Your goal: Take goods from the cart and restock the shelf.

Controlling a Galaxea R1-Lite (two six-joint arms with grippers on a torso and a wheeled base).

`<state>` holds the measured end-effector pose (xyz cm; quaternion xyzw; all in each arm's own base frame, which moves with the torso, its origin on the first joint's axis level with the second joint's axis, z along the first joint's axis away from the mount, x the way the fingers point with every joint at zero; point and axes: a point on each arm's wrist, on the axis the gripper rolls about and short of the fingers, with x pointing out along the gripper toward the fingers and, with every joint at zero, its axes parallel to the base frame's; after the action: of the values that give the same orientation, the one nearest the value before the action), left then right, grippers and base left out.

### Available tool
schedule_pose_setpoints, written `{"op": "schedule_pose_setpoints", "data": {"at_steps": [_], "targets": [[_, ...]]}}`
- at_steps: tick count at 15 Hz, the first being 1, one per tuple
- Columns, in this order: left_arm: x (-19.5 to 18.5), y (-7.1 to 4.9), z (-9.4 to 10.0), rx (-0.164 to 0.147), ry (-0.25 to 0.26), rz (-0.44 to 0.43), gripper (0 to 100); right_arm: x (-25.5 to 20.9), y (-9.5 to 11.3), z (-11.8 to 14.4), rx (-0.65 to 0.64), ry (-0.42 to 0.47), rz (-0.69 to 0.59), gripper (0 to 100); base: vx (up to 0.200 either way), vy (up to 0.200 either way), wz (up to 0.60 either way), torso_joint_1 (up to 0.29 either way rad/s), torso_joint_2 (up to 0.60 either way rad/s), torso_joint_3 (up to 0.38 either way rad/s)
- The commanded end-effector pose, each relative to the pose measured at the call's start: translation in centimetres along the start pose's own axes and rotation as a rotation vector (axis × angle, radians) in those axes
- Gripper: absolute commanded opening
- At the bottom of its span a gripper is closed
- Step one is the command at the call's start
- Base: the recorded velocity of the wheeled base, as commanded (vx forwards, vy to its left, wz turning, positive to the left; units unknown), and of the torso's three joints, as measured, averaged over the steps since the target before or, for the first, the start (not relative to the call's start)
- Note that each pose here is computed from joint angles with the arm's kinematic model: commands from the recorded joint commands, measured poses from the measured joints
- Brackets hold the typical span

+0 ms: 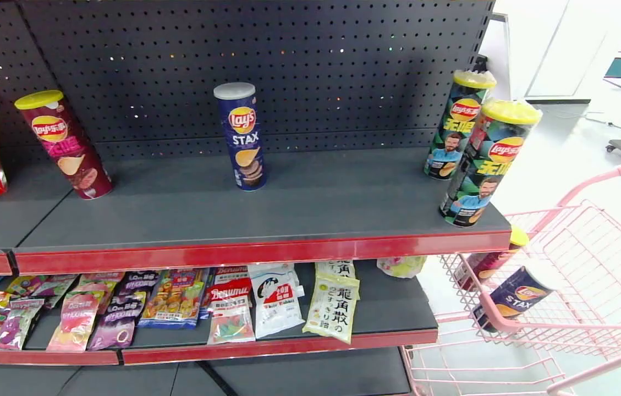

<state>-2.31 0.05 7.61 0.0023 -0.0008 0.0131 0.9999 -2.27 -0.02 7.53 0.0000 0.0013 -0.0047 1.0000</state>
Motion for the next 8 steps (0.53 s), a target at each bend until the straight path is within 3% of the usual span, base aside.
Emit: {"op": "schedule_pose_setpoints", "data": {"at_steps": [1,8], "targets": [[0.01,0.00,-0.01,0.000,0.002,0.001,100,0.01,0.00,0.00,0.000,0.001,0.000,100,0.000,-0.200,0.00,0.007,0.00,0.007],[0.01,0.00,-0.01,0.000,0.002,0.001,100,0.01,0.00,0.00,0.000,0.001,-0.001,100,0.000,-0.200,0.00,0.001,0.00,0.002]]}}
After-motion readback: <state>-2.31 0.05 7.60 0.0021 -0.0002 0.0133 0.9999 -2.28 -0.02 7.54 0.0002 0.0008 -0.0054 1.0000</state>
